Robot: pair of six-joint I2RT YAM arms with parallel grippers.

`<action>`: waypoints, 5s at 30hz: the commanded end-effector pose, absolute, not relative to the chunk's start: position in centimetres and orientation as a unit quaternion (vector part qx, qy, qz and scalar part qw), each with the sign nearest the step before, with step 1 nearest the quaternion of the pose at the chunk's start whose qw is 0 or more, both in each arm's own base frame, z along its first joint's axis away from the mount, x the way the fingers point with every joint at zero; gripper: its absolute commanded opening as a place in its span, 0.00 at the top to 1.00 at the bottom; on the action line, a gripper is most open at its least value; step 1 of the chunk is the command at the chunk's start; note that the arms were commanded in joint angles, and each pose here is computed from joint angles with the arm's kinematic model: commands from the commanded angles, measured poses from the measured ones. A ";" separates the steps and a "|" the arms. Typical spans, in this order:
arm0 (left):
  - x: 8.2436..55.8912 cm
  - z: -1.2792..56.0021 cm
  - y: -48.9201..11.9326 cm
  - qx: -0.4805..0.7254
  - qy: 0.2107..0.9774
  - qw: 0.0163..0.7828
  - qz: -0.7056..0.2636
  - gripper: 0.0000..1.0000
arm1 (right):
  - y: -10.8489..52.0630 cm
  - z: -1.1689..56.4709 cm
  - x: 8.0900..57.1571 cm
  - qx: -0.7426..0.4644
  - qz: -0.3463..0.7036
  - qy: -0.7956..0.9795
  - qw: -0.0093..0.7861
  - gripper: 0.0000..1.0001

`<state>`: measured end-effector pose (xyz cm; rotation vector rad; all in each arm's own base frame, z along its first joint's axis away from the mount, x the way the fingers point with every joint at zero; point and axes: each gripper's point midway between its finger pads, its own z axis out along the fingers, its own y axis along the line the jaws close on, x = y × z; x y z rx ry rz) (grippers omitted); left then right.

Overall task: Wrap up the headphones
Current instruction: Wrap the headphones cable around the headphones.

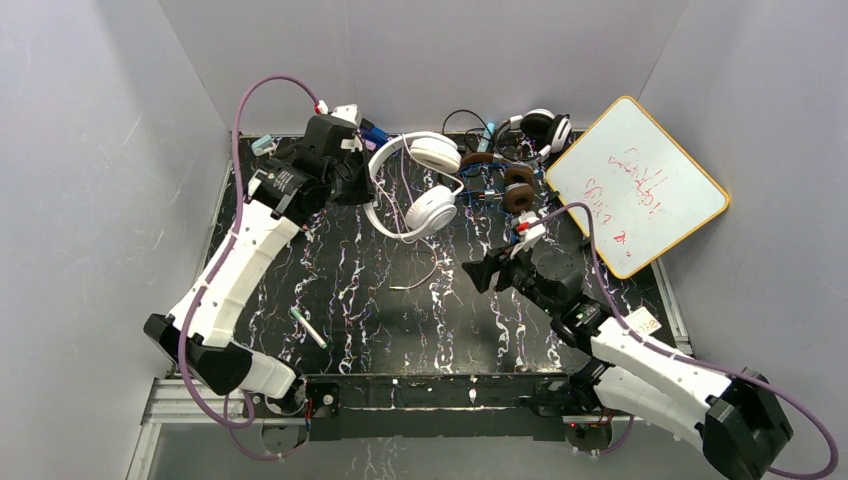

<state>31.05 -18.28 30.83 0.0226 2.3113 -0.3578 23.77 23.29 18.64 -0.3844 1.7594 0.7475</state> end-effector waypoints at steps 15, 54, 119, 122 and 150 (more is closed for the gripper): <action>28.2 34.6 -19.8 0.013 0.899 0.377 -0.221 1.00 | 33.2 18.1 30.2 -0.283 0.523 0.630 0.499 0.09; 27.1 33.8 -20.8 0.031 0.901 0.354 -0.250 1.00 | 35.0 22.4 44.8 -0.209 0.482 0.665 0.531 0.99; 32.7 32.8 -20.2 -0.081 0.868 0.429 -0.237 1.00 | 26.6 21.4 31.2 -0.083 0.435 0.748 0.494 0.99; 31.5 31.9 -21.4 -0.054 0.882 0.390 -0.258 1.00 | 23.9 21.7 36.1 -0.071 0.422 0.751 0.503 0.99; 25.4 25.2 -20.2 0.025 0.933 0.282 -0.222 1.00 | 14.4 28.8 57.5 -0.004 0.414 0.725 0.551 0.99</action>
